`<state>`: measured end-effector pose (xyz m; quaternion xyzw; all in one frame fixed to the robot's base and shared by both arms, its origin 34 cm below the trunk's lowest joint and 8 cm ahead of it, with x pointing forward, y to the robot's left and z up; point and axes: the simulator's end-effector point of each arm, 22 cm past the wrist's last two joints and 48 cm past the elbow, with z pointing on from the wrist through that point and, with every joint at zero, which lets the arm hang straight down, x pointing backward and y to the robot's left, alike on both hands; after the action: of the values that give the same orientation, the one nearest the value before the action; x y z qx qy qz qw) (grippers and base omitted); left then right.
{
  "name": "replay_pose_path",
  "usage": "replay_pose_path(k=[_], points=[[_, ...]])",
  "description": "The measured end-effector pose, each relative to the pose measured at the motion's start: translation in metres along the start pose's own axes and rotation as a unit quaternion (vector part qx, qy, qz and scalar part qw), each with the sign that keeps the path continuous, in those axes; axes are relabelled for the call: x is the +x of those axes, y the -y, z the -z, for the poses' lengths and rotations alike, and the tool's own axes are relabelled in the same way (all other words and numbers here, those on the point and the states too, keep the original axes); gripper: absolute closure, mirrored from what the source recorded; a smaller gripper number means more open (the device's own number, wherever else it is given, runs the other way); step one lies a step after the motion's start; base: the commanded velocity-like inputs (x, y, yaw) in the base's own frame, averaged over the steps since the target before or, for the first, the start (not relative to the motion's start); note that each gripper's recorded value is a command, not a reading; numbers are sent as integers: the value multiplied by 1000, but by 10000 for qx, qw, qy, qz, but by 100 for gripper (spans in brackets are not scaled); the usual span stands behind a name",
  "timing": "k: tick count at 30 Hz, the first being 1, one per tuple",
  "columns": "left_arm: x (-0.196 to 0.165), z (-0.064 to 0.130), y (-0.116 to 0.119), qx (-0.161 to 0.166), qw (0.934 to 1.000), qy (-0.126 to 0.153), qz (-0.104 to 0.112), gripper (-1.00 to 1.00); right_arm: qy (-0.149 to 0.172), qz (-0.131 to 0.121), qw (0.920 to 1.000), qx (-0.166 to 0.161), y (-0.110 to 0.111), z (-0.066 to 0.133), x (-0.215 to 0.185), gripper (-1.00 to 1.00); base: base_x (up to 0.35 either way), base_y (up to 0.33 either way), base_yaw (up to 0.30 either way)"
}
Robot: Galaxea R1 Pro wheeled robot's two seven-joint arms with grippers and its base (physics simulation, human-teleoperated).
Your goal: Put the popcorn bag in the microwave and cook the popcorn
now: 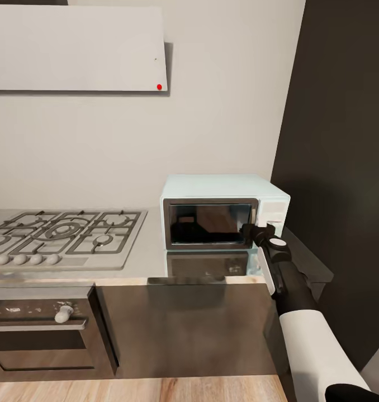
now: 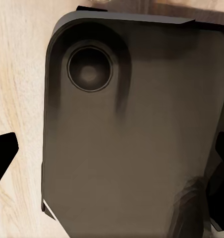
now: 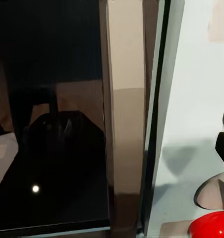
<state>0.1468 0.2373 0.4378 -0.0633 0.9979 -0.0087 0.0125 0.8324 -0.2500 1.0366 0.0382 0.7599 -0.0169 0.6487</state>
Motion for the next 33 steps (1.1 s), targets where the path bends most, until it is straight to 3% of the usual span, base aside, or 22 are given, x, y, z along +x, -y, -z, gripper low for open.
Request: replay_pose_path(k=[5, 6, 9, 12, 26, 33], points=[[0, 0, 1, 5, 10000, 0, 4, -100, 23, -12, 10000, -15, 1, 0, 0, -100, 3, 1, 0], [0, 0, 1, 5, 10000, 0, 4, -100, 8, -31, 10000, -32, 1, 0, 1, 100, 0, 0, 0], [0, 0, 1, 5, 10000, -2, 4, -100, -8, -56, 9995, -312, -12, -2, 1, 100, 0, 0, 0], [0, 0, 1, 5, 10000, 1, 4, -100, 22, -37, 10000, -50, 1, -1, 1, 100, 0, 0, 0], [0, 0, 1, 5, 10000, -1, 4, -100, 5, 26, 10000, -35, 4, -1, 2, 100, 0, 0, 0], [0, 0, 1, 3, 10000, -7, 5, -100, 41, 99, 9999, 51, 8, -3, -3, 100, -192, 0, 0]])
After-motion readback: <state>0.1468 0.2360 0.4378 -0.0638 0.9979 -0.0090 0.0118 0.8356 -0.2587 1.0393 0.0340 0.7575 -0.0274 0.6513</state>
